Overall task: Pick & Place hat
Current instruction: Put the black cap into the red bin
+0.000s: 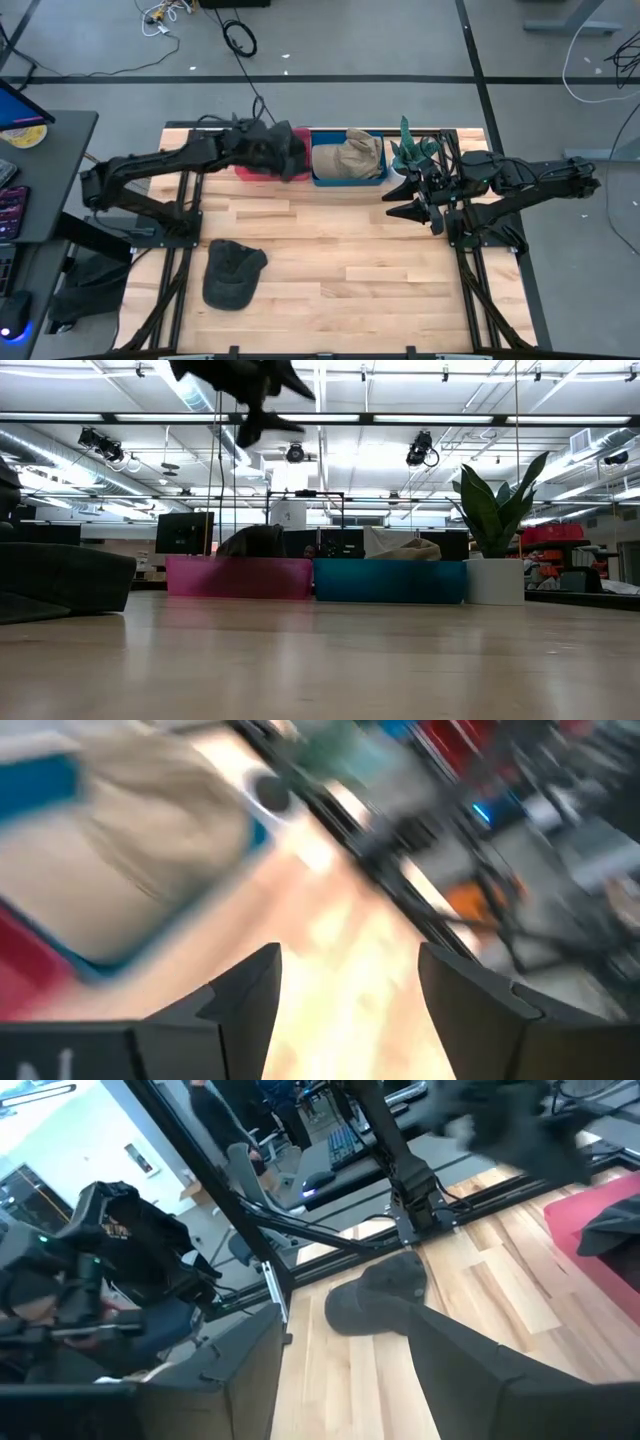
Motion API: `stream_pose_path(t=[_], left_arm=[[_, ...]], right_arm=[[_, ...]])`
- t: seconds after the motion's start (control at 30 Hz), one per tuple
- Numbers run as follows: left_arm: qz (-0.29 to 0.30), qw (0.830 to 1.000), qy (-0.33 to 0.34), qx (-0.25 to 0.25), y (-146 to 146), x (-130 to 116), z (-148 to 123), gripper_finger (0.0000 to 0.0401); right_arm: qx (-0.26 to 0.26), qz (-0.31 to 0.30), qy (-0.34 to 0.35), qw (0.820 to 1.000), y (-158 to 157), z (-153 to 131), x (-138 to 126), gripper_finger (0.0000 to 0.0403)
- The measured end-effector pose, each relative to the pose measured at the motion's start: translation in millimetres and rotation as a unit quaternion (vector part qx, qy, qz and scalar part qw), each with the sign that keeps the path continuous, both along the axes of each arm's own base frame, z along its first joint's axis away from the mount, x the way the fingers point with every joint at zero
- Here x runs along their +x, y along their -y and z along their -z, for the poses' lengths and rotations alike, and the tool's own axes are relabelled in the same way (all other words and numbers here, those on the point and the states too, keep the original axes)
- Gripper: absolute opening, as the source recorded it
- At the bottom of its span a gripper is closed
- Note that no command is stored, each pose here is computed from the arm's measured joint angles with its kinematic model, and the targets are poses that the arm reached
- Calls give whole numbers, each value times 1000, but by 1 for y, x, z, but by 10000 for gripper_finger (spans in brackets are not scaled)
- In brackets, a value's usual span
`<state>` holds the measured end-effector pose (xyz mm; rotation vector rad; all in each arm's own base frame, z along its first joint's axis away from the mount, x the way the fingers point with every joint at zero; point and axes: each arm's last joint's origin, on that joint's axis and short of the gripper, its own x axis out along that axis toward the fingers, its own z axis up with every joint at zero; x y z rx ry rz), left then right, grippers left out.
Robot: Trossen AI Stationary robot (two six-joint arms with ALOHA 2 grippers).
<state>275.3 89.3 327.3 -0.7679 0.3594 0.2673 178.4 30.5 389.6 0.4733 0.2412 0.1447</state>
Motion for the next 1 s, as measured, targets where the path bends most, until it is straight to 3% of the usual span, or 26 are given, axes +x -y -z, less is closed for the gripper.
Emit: stream_pose_path(t=[0.13,0.37,0.47,0.67,0.87,1.0], left_arm=[[71,997,-16,-23,33,-11,-8,238],[182,972,-139,-56,96,-20,10,238],[192,960,-183,-87,116,-24,18,238],[197,948,-208,-141,155,-24,23,238],[225,932,-249,-136,195,-21,41,238],[275,915,-258,-147,222,-7,60,238]], right_arm=[[-2,0,-14,1000,0,3,-1,219],[-5,0,-28,1000,0,5,-1,219],[-5,0,-28,1000,0,5,-1,219],[-11,-2,-28,1000,0,6,-1,219],[-27,-5,-25,999,0,6,-1,219],[-36,-8,-25,999,0,6,-2,219]])
